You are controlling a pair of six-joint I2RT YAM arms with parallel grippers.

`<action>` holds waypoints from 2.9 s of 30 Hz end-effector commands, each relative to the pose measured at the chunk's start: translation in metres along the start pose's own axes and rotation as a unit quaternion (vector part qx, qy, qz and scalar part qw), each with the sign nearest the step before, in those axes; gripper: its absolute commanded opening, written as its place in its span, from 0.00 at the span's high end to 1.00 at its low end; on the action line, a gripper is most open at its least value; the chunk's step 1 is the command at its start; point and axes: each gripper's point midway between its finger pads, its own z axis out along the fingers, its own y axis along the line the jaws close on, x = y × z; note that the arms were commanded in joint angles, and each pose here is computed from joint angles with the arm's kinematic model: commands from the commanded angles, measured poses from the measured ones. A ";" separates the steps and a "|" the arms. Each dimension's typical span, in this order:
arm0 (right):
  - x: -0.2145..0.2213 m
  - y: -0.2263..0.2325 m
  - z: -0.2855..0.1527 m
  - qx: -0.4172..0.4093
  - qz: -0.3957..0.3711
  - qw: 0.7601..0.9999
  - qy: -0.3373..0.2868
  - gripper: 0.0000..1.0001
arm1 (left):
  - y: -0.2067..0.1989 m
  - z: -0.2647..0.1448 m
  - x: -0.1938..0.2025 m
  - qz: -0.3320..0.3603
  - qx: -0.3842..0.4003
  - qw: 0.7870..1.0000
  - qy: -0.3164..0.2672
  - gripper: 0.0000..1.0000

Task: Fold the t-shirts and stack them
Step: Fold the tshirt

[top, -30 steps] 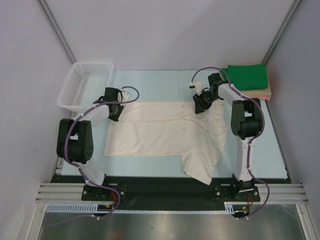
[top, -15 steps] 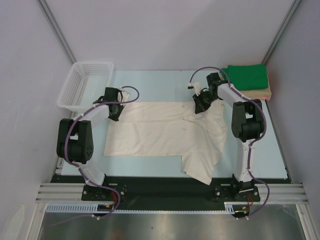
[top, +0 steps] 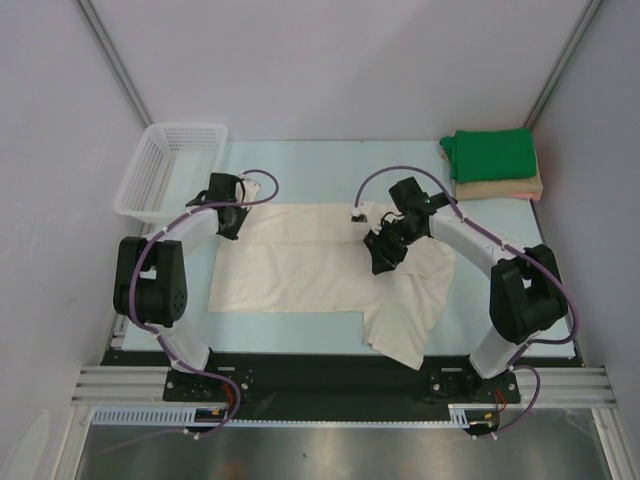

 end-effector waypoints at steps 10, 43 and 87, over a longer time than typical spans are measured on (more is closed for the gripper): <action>-0.008 -0.126 -0.056 0.131 0.099 0.984 -0.071 0.58 | 0.008 0.015 -0.050 -0.013 0.048 0.999 0.022 0.69; 0.103 -0.325 -0.053 0.289 0.211 0.934 0.002 0.97 | 0.044 0.103 -0.047 -0.022 -0.013 0.993 0.113 0.73; 0.079 -0.351 -0.054 0.330 0.174 0.928 -0.003 1.00 | 0.085 0.127 -0.081 -0.007 -0.043 0.996 0.084 1.00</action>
